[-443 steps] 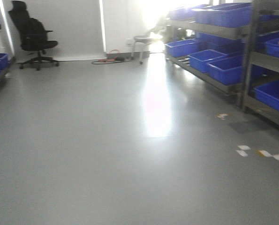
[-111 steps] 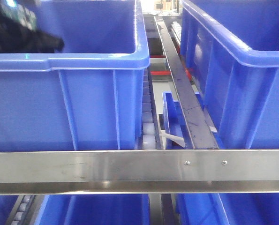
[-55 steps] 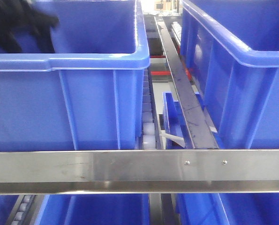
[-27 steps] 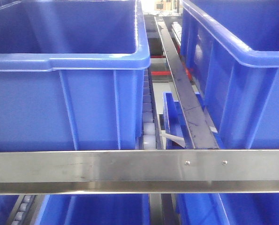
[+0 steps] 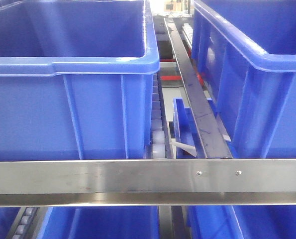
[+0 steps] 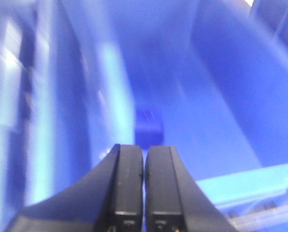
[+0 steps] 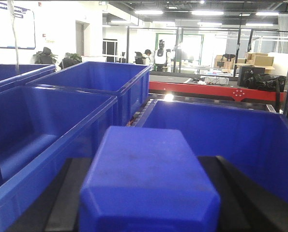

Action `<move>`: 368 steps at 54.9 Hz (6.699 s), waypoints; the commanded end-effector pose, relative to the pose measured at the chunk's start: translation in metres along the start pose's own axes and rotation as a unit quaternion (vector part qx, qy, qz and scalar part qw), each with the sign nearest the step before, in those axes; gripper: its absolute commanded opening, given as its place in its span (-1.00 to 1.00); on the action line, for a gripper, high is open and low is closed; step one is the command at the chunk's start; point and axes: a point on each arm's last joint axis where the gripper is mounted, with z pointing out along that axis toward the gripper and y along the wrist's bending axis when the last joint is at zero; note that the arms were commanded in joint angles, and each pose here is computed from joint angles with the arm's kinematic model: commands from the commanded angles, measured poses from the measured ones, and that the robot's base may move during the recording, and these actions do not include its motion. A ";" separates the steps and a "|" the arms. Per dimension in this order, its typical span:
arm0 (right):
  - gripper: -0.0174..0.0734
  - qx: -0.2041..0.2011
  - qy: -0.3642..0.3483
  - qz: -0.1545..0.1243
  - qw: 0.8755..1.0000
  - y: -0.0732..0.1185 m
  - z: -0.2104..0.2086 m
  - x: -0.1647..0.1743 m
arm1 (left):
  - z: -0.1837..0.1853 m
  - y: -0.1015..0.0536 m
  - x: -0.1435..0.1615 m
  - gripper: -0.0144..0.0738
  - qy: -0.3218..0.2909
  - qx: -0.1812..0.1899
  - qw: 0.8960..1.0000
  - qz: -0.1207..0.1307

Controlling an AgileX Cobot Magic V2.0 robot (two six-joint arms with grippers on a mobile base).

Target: Pick and sort blue part to right shelf

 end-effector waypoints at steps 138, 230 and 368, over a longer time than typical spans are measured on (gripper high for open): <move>-0.13 0.132 0.534 0.002 0.835 -0.127 0.334 0.134 | -0.053 0.005 0.023 -0.39 -0.108 -0.014 0.994 0.031; -0.47 0.152 0.169 -0.031 0.973 -0.006 0.004 -0.003 | -0.053 0.005 0.023 -0.39 -0.107 -0.014 0.994 0.031; -0.47 0.156 0.044 -0.053 0.985 0.003 -0.019 -0.020 | -0.018 0.011 0.148 -0.39 -0.170 -0.091 0.980 -0.045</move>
